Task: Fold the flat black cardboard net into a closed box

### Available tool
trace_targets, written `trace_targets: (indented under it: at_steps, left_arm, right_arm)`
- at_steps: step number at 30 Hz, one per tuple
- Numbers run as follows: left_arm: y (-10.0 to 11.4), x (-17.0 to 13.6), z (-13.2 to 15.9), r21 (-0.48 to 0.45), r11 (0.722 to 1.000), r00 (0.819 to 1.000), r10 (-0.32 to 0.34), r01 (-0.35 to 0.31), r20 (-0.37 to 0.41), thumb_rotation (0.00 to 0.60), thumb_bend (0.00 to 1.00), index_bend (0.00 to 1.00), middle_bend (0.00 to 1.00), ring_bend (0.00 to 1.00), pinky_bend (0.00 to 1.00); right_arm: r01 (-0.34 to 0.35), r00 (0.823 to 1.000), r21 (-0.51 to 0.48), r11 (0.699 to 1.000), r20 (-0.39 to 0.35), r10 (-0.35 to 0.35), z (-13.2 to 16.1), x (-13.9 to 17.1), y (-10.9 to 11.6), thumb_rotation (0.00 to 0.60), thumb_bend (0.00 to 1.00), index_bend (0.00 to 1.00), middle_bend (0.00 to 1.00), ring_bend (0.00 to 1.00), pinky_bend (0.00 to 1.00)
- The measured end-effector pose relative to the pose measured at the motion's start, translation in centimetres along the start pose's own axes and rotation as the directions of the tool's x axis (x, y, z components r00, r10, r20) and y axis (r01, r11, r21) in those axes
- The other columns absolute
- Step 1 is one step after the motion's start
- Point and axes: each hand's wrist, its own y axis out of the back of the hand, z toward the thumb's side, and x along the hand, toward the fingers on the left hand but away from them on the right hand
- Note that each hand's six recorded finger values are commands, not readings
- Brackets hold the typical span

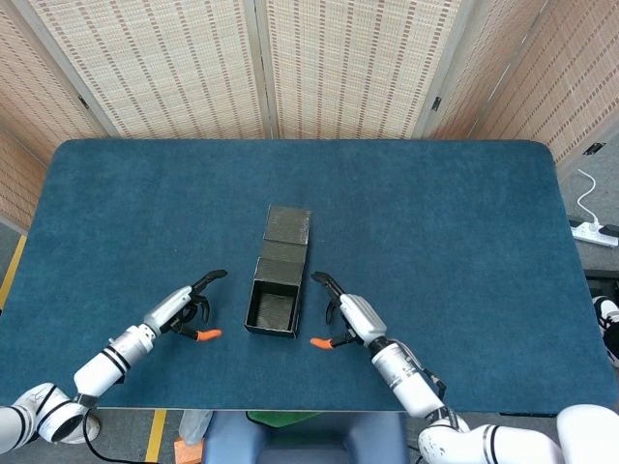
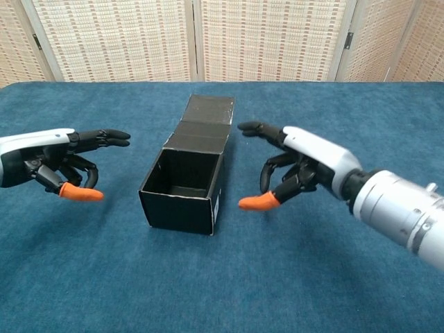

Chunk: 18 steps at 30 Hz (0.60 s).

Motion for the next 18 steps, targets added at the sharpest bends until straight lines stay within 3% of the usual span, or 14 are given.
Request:
trace_targets:
  at_steps: [6, 8, 18]
  left_arm:
    - [-1.0, 2.0, -0.7, -0.051, 0.999, 1.0, -0.012, 0.011, -0.013, 0.6, 0.22, 0.0, 0.0, 0.6, 0.9]
    - [-1.2, 2.6, -0.8, -0.056, 0.998, 1.0, -0.017, 0.017, -0.014, 0.6, 0.22, 0.0, 0.0, 0.6, 0.9]
    - [-2.6, 4.8, -0.8, -0.075, 0.996, 0.999, -0.052, 0.051, -0.009, 0.6, 0.22, 0.0, 0.0, 0.59, 0.9]
  right_arm:
    - [0.1, 0.991, 0.045, 0.994, -0.093, -0.095, 3.7, 0.3, 5.5, 0.6, 0.0, 0.0, 0.0, 0.52, 1.0]
    - [0.116, 0.988, 0.054, 0.992, -0.105, -0.11, 4.3, 0.4, 6.3, 0.6, 0.0, 0.0, 0.01, 0.52, 1.0]
    - [0.126, 0.99, 0.039, 0.991, -0.075, -0.123, 3.4, 0.5, 6.8, 0.6, 0.0, 0.0, 0.02, 0.52, 1.0]
